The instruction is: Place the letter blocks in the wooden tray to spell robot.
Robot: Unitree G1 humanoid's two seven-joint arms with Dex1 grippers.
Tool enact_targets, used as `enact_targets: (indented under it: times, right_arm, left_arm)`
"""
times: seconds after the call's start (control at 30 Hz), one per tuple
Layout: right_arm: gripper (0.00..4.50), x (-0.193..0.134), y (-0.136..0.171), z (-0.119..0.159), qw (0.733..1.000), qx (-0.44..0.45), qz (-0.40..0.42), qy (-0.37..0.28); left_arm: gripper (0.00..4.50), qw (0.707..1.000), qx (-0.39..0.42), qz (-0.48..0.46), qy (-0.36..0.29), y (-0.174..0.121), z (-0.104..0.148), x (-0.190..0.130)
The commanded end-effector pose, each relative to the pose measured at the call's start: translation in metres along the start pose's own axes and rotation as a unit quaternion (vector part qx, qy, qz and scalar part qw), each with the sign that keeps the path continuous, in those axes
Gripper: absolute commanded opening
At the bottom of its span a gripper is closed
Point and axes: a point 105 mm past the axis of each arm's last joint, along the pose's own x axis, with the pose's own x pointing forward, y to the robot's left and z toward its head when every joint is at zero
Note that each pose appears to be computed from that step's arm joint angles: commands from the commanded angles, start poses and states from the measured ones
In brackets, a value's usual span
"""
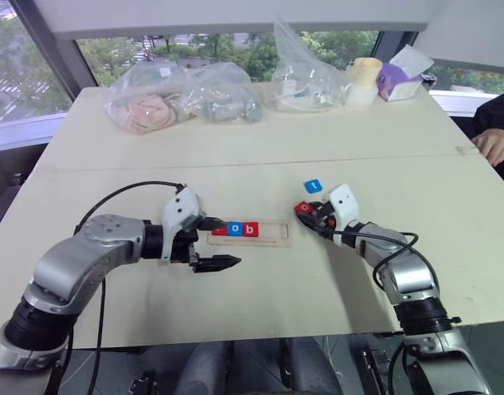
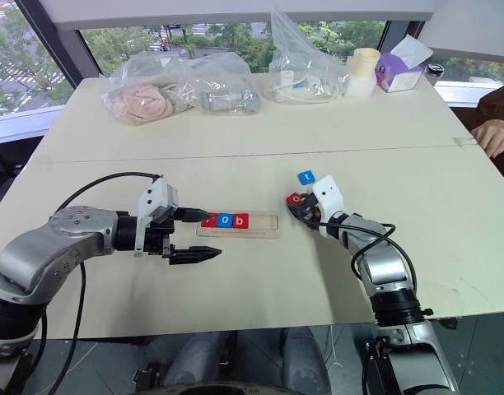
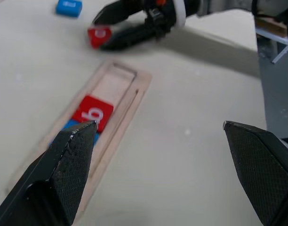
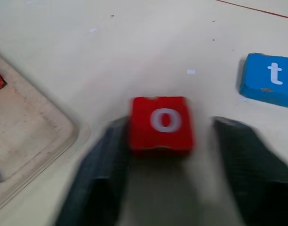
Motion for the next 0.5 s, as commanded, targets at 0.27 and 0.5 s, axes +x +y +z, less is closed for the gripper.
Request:
enact_targets:
  times: [0.27,0.5]
  right_arm:
    - [1.18,-0.024,-0.016,0.041,0.992,0.015,-0.104,-0.068]
    - [1.18,-0.07,0.006,0.039,0.97,0.08,-0.225,-0.041]
  left_arm:
    - [4.5,0.999,0.03,0.017,-0.011,0.001,0.006,-0.005]
    - [4.5,0.999,0.039,0.02,-0.012,0.007,0.007,-0.001]
